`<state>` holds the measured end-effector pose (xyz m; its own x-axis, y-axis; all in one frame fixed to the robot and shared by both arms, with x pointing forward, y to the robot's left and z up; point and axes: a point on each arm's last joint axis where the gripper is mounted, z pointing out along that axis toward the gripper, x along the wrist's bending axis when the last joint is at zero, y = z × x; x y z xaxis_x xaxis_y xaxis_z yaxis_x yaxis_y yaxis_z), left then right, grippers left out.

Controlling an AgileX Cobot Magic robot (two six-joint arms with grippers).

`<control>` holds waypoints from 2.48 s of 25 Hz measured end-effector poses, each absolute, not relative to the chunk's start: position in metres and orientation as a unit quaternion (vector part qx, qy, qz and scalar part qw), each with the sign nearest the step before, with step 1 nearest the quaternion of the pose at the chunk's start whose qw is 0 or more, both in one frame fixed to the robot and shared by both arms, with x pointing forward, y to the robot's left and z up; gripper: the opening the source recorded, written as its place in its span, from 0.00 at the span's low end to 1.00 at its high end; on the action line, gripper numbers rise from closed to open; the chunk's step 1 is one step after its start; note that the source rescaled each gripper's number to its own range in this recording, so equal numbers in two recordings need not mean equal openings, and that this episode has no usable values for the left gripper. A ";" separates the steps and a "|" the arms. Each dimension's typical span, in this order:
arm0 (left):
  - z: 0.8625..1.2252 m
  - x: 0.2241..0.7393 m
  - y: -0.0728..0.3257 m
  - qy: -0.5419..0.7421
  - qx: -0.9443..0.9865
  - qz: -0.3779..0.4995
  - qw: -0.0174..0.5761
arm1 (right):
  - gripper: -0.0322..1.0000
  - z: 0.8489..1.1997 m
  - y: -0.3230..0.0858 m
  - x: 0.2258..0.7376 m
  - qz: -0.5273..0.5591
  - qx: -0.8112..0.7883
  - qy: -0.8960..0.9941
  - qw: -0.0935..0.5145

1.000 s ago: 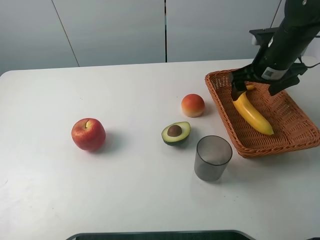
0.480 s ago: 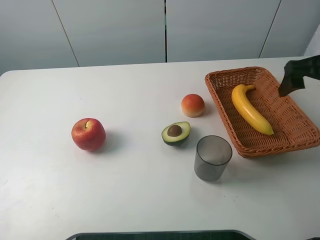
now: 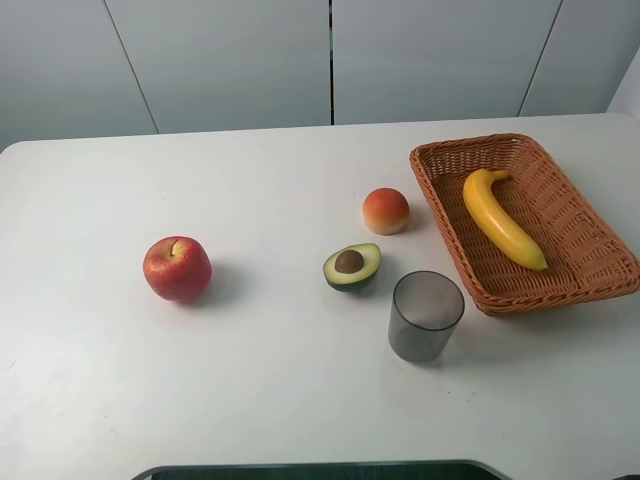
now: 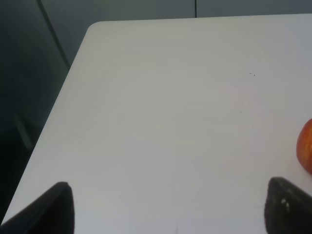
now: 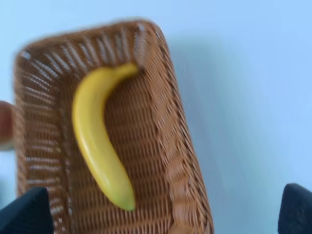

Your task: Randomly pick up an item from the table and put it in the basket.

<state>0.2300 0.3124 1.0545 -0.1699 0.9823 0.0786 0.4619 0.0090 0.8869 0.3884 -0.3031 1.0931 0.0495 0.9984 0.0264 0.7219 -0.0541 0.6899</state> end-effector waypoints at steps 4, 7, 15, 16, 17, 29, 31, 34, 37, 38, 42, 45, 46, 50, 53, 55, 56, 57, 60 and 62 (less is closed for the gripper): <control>1.055 0.230 0.312 0.639 0.565 0.420 0.310 | 1.00 1.096 -0.298 0.354 0.294 0.639 0.647 0.293; 1.055 0.230 0.312 0.639 0.565 0.420 0.310 | 1.00 1.095 -0.298 0.330 0.307 0.629 0.645 0.306; 1.055 0.230 0.312 0.639 0.565 0.420 0.310 | 1.00 1.095 -0.298 0.285 0.328 0.615 0.636 0.330; 1.055 0.230 0.312 0.639 0.565 0.420 0.310 | 1.00 1.095 -0.298 0.282 0.328 0.616 0.636 0.329; 1.055 0.230 0.312 0.639 0.565 0.420 0.310 | 1.00 1.095 -0.298 0.279 0.329 0.615 0.636 0.330; 1.055 0.230 0.312 0.639 0.565 0.420 0.310 | 1.00 1.059 -0.295 0.249 0.348 0.610 0.632 0.329; 1.055 0.230 0.312 0.639 0.565 0.420 0.310 | 1.00 1.055 -0.295 0.242 0.353 0.602 0.631 0.339; 1.055 0.230 0.312 0.639 0.565 0.420 0.310 | 1.00 1.054 -0.295 0.233 0.366 0.587 0.628 0.357; 1.055 0.230 0.312 0.639 0.565 0.420 0.310 | 1.00 1.054 -0.295 0.231 0.368 0.584 0.627 0.361; 1.055 0.230 0.312 0.639 0.565 0.420 0.310 | 1.00 1.054 -0.295 0.231 0.368 0.584 0.627 0.361; 1.055 0.230 0.312 0.639 0.565 0.420 0.310 | 1.00 1.054 -0.295 0.231 0.369 0.584 0.626 0.361; 1.055 0.230 0.312 0.639 0.565 0.420 0.310 | 1.00 1.054 -0.295 0.231 0.369 0.585 0.625 0.361; 1.055 0.230 0.312 0.639 0.565 0.420 0.310 | 1.00 1.054 -0.295 0.231 0.369 0.585 0.625 0.361; 1.055 0.230 0.312 0.639 0.565 0.420 0.310 | 1.00 1.054 -0.295 0.231 0.369 0.585 0.625 0.361; 1.055 0.230 0.312 0.639 0.565 0.420 0.310 | 1.00 1.054 -0.295 0.231 0.370 0.587 0.624 0.360; 1.055 0.230 0.312 0.639 0.565 0.420 0.310 | 1.00 1.054 -0.296 0.231 0.371 0.593 0.618 0.359; 1.055 0.230 0.312 0.639 0.565 0.420 0.310 | 1.00 1.054 -0.296 0.231 0.370 0.598 0.613 0.359; 1.055 0.230 0.312 0.639 0.565 0.420 0.310 | 1.00 1.054 -0.297 0.231 0.369 0.602 0.609 0.360; 1.055 0.230 0.312 0.639 0.565 0.420 0.310 | 1.00 1.054 -0.298 0.231 0.370 0.607 0.604 0.360; 1.055 0.230 0.312 0.639 0.565 0.420 0.310 | 1.00 1.054 -0.298 0.231 0.370 0.608 0.603 0.359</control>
